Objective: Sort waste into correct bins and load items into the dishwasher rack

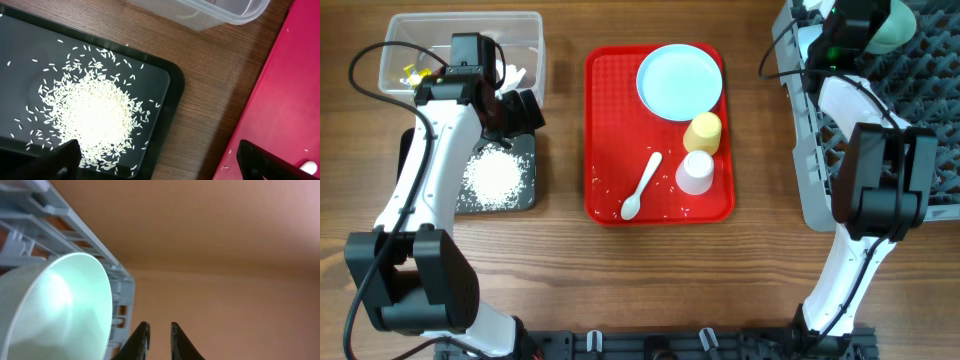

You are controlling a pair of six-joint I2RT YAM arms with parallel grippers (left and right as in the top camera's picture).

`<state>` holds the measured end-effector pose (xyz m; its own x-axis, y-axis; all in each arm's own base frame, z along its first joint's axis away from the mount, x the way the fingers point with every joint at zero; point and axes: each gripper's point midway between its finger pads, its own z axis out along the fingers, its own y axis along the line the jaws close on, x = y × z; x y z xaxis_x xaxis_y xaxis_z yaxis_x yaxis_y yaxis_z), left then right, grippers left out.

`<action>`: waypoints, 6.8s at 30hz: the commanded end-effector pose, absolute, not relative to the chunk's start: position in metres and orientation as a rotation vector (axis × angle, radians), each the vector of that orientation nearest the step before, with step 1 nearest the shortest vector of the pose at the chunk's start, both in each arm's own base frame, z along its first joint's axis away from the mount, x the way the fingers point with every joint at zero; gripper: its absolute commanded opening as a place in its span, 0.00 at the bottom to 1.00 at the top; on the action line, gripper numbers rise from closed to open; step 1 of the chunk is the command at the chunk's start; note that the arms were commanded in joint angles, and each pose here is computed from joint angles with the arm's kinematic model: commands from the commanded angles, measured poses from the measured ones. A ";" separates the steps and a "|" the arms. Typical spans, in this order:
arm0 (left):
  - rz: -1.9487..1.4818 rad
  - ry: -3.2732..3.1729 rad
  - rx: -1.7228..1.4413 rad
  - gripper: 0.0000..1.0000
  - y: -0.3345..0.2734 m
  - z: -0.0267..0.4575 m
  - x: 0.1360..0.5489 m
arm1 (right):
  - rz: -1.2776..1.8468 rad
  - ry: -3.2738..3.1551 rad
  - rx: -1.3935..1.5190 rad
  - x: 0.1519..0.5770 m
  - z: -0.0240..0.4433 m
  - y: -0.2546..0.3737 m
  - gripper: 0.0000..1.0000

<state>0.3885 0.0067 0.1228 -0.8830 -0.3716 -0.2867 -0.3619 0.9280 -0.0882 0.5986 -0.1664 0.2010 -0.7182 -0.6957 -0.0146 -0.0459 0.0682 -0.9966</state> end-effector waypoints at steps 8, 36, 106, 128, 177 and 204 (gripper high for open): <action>-0.058 2.795 -0.570 1.00 0.006 0.118 0.388 | -1.333 2.075 0.176 0.550 0.143 -0.142 1.00; -0.058 2.795 -0.570 1.00 0.006 0.118 0.388 | 0.341 2.015 0.870 0.535 0.153 -0.216 0.63; -0.058 2.795 -0.570 1.00 0.006 0.118 0.388 | -1.525 1.923 -0.168 0.578 0.177 -0.226 0.04; -0.058 2.795 -0.570 1.00 0.006 0.118 0.388 | -1.492 2.006 -0.210 0.585 0.144 -0.162 0.38; -0.058 2.795 -0.570 1.00 0.006 0.118 0.388 | 0.408 2.159 -0.226 0.520 0.242 0.164 0.74; -0.058 2.795 -0.570 1.00 0.006 0.118 0.388 | 0.124 2.656 0.408 0.494 0.039 0.140 0.49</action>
<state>0.3881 0.0068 0.1223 -0.8834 -0.3716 -0.2855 -0.3622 0.9280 -0.0874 0.4956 0.1488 0.0478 -0.8660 0.2658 -0.4236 0.2069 0.9616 0.1805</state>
